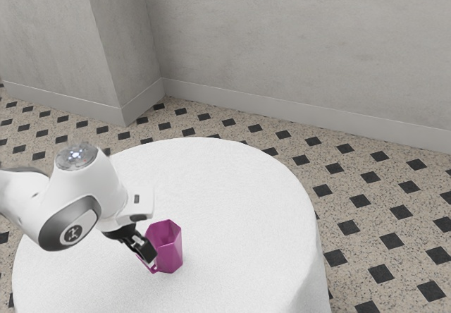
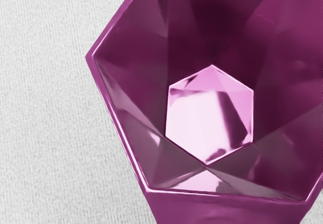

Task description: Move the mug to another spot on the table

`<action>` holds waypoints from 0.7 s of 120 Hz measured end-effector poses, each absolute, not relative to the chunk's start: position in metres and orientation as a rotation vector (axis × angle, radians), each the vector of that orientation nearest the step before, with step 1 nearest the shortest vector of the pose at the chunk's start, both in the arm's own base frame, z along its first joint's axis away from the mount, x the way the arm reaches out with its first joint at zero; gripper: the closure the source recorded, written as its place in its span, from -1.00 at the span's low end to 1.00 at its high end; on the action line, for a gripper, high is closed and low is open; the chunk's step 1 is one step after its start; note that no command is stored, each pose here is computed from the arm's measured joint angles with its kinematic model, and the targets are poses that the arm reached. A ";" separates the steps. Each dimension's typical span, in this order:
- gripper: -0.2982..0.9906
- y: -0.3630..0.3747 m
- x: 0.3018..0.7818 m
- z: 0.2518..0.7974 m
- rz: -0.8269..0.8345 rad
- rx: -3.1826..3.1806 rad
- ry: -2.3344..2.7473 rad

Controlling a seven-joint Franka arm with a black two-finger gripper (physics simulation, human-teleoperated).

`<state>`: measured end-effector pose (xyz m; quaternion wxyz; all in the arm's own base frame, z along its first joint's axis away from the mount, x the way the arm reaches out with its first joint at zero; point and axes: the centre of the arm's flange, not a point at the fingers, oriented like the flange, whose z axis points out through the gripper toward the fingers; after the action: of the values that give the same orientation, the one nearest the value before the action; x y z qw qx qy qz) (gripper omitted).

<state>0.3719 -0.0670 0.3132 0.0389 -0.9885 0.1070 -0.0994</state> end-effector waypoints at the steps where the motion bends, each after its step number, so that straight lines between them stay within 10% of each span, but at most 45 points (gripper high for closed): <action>1: -0.53 -0.067 0.372 0.313 -0.305 -3.031 0.330; 84: -0.54 -0.076 0.375 0.284 -0.262 -3.065 0.358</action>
<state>0.3746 -0.0759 0.2840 0.0222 -0.9894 0.1157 -0.0846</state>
